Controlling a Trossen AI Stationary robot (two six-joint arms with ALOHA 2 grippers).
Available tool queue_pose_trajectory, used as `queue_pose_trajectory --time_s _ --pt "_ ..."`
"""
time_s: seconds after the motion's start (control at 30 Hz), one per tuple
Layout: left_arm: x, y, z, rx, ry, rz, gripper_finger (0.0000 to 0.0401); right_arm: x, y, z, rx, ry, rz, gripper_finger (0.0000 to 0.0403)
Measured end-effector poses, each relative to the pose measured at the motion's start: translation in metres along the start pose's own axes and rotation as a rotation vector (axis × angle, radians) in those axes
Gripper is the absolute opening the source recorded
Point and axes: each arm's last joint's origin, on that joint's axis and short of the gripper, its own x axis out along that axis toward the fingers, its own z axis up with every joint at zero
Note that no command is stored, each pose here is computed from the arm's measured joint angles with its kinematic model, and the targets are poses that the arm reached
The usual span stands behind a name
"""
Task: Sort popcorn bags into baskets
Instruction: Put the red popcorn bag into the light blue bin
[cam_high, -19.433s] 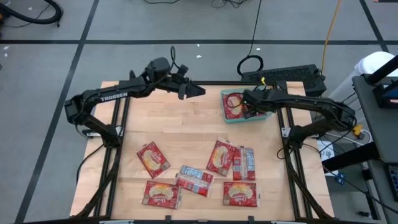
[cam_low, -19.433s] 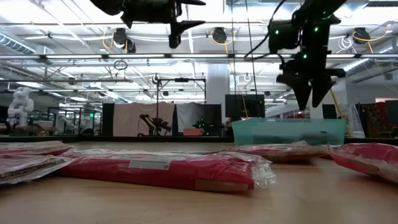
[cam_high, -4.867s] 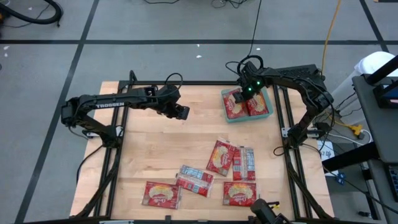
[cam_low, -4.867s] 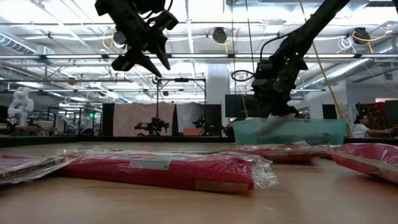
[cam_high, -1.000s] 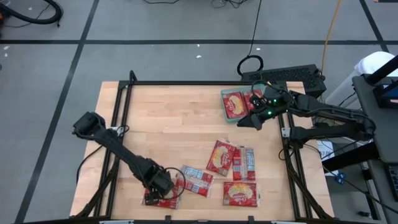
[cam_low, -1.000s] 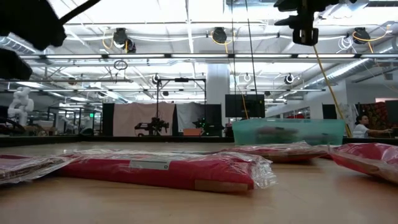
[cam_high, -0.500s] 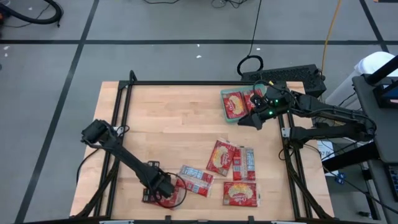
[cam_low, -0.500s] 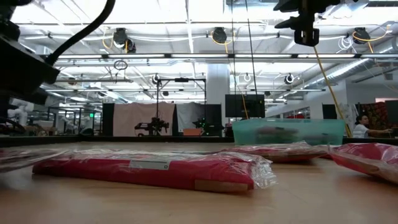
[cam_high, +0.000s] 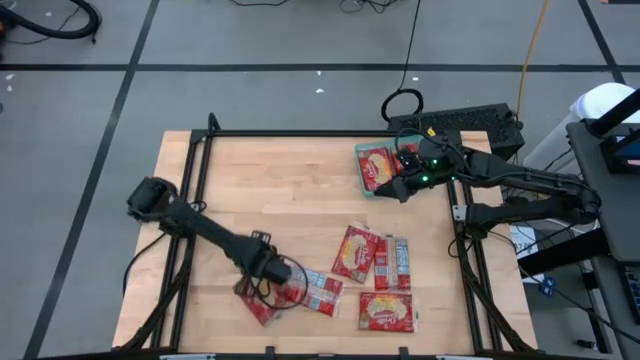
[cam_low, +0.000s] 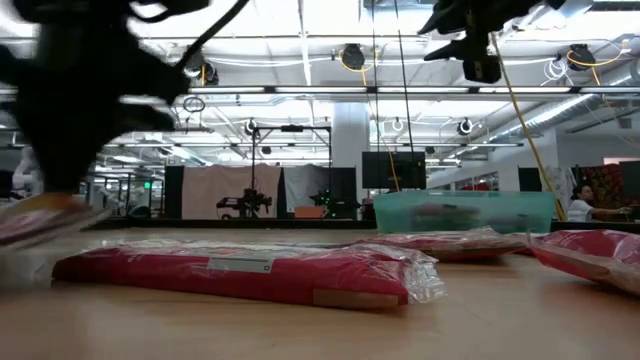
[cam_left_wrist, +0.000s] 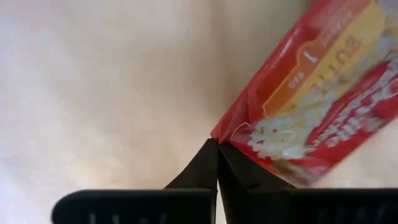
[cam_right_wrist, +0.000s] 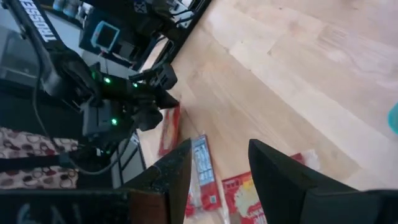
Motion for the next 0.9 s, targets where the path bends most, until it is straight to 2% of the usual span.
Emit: queue_pose_trajectory --time_s 0.2,0.37,0.73,0.9 --pt "-0.041 0.046 -0.014 -0.063 -0.153 0.083 0.0002 0.017 -0.002 0.006 0.056 -0.032 -0.032 0.0151" --pt "-0.067 0.078 -0.029 -0.041 -0.25 0.119 0.0002 0.03 0.001 0.005 0.041 -0.04 -0.036 0.0151" --pt "-0.087 0.12 -0.048 0.008 -0.328 0.176 0.0001 0.089 0.019 -0.009 0.0 -0.024 0.002 0.0151" --pt "-0.091 0.133 -0.048 0.047 -0.355 0.184 0.0 0.119 0.034 0.005 -0.106 -0.035 0.024 0.0151"
